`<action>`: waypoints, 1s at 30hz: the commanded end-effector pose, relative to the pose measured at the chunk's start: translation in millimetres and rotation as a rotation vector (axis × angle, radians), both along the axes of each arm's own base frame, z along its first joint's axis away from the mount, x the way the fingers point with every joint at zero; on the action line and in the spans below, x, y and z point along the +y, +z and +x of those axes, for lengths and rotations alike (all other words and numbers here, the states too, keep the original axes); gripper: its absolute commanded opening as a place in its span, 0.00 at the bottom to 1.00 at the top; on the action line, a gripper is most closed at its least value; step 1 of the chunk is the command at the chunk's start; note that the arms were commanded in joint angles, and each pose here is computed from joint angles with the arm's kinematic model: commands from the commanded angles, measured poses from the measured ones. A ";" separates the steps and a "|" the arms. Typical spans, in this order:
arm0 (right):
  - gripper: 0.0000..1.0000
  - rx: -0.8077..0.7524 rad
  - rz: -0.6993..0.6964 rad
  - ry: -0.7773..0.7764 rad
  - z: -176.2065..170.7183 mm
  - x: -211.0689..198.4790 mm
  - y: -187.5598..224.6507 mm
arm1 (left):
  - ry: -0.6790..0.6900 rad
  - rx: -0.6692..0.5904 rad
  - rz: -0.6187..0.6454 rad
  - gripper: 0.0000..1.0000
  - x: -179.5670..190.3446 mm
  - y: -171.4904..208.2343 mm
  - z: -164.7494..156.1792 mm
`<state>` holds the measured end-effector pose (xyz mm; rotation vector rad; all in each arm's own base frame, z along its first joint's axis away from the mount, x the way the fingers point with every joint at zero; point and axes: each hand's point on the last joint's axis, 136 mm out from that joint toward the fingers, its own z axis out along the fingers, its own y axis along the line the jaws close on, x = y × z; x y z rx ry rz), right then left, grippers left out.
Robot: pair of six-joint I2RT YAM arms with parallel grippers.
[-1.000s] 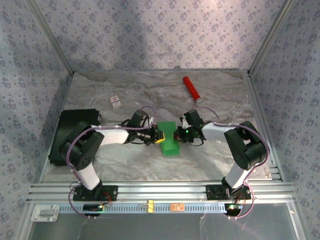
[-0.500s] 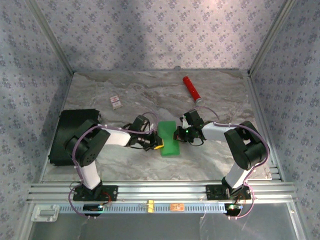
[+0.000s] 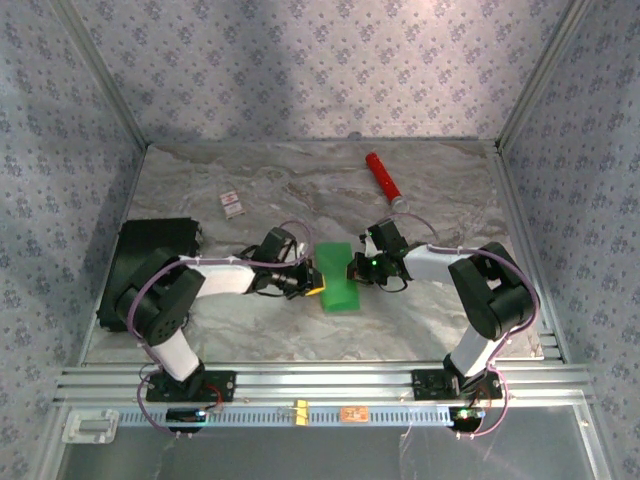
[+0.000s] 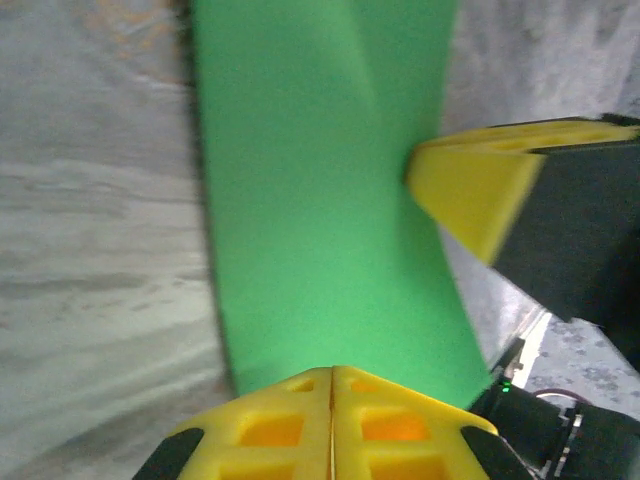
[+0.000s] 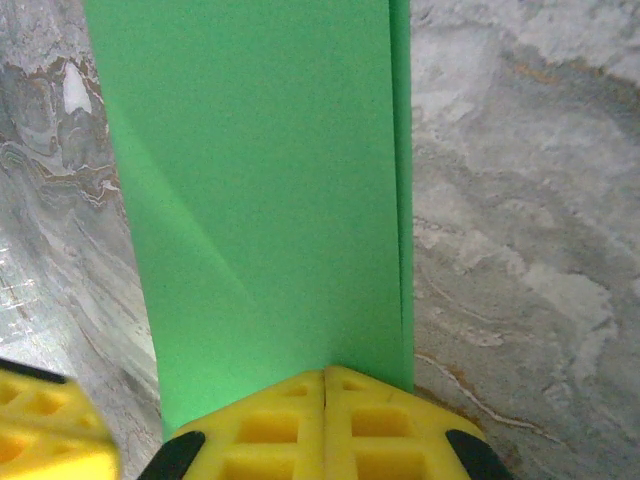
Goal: Fold a paper plane with a square sheet of paper (pick it up from the middle)
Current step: First fold the square sheet of paper in half at the center of the table.
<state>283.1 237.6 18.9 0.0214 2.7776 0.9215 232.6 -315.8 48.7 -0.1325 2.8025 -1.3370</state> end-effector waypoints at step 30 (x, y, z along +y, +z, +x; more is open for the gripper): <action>0.01 0.103 -0.132 -0.043 -26.1 -29.5 -31.1 | -0.027 -0.006 0.019 0.08 -0.3 -0.1 -22.8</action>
